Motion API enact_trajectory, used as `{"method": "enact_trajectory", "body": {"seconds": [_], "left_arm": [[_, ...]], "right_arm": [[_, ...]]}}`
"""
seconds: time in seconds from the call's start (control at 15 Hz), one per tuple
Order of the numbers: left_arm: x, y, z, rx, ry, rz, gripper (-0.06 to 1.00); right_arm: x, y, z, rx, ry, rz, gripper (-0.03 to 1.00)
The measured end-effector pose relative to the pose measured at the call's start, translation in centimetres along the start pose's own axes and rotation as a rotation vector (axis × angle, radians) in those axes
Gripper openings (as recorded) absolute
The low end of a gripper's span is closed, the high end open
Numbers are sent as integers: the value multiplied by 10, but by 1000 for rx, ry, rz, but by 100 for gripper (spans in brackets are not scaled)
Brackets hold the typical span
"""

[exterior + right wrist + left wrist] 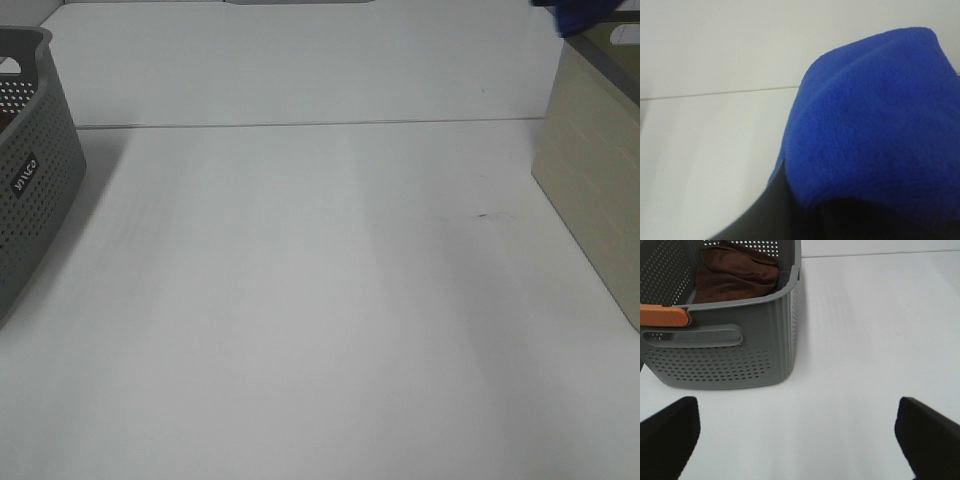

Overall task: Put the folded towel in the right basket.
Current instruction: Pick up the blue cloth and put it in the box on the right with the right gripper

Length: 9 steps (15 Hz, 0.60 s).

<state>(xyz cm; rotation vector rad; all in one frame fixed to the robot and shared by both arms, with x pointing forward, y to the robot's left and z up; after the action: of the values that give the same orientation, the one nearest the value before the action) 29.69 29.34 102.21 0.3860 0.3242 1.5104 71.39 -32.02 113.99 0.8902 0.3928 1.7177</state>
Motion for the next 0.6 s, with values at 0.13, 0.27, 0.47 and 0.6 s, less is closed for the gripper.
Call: {"method": "enact_trajectory", "body": {"seconds": [0.13, 0.27, 0.47, 0.6], "left_arm": [[0, 0, 0, 0, 0, 0, 99], [0, 0, 0, 0, 0, 0, 99], [0, 0, 0, 0, 0, 0, 99], [0, 0, 0, 0, 0, 0, 99]], "right_arm": [[-40, 17, 2, -16, -25, -129, 7], [-79, 25, -5, 23, -20, -304, 7], [-100, 13, -28, 112, -62, -377, 31], [-107, -1, -45, 173, -103, -379, 77]]}}
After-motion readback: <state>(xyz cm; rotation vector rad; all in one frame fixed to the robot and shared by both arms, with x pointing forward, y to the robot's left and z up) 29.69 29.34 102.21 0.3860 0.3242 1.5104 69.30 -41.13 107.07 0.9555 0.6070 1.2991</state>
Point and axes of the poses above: a point on each arm's last joint axis where the gripper is mounted, y pointing back along that axis away from the gripper, x along the wrist's bending axis when the last joint is at zero, z = x × y, the point moved 7 cm from there along -y, pointing out along that axis toward the gripper, and after that the axes turned 2 degrees about -y, right-handed, at the moved point
